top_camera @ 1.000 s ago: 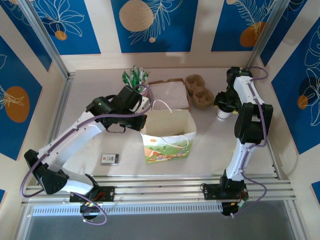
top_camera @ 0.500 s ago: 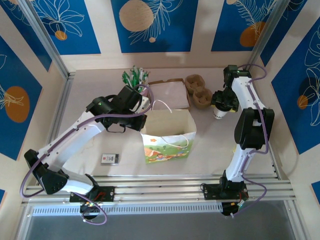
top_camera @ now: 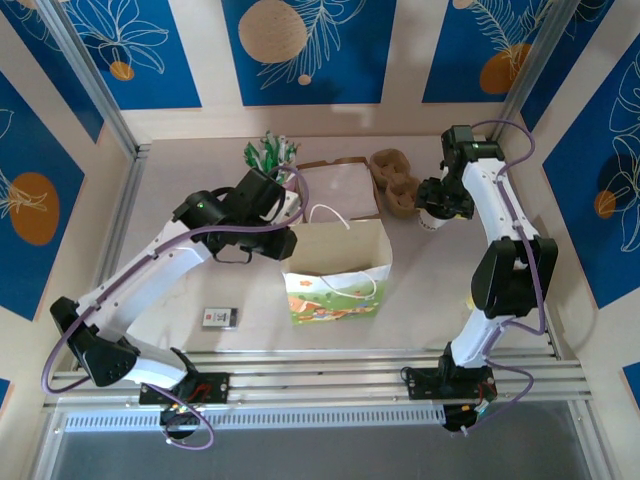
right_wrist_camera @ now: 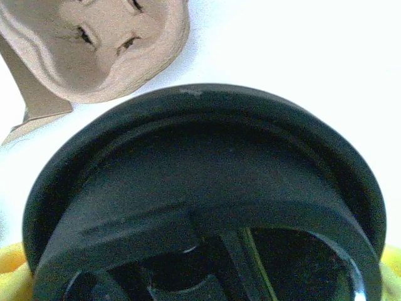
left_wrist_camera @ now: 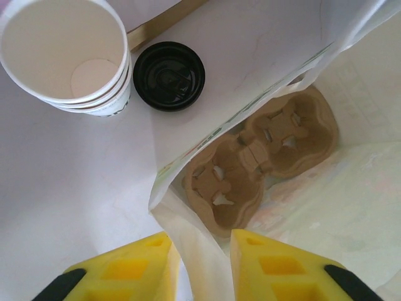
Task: Pack the takeout coffee
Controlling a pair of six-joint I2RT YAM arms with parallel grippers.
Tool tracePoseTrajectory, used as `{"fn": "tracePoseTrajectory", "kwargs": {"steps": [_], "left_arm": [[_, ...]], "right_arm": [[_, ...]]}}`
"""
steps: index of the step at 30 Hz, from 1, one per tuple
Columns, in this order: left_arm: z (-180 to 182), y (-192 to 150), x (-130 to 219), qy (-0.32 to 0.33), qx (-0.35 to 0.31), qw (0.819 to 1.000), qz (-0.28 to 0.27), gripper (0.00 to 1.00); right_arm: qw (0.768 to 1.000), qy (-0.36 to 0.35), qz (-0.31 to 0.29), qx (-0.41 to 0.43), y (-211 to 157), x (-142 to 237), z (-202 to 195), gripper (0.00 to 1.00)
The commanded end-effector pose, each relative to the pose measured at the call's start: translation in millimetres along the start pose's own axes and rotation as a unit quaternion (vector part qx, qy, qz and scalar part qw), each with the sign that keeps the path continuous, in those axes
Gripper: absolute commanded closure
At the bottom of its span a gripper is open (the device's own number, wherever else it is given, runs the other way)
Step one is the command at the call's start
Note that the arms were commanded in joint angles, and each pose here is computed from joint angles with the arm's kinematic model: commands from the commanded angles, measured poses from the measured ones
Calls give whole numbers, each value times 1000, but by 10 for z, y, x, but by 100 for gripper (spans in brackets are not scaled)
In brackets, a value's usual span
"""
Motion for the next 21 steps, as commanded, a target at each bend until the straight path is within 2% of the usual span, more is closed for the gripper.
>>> {"fn": "tracePoseTrajectory", "kwargs": {"steps": [1, 3, 7, 12, 15, 21], "left_arm": [[37, 42, 82, 13, -2, 1000, -5, 71], [35, 56, 102, 14, -3, 1000, -10, 65], [44, 90, 197, 24, -5, 999, -28, 58], [79, 129, 375, 40, -5, 997, -61, 56], [108, 129, 453, 48, -1, 996, -77, 50], [174, 83, 582, 57, 9, 992, -110, 49]], "right_arm": [[1000, 11, 0, 22, -125, 120, 47, 18], [1000, 15, -7, 26, -162, 182, 55, 18], [999, 25, -23, 38, -228, 310, 100, 19], [997, 27, -33, 57, -316, 465, 185, 19], [997, 25, -39, 69, -367, 547, 234, 19], [994, 19, -57, 93, -510, 787, 300, 19]]}}
Point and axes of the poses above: each hand's point on the last joint's axis, 136 mm out from that joint toward the fingers, its own x axis back along the fingers, its own z axis along the line the jaws close on, y = z × x, the point moved 10 cm from there along x, back along the fingers, and after that the axes turned 6 degrees about -x, right-handed, at the moved point
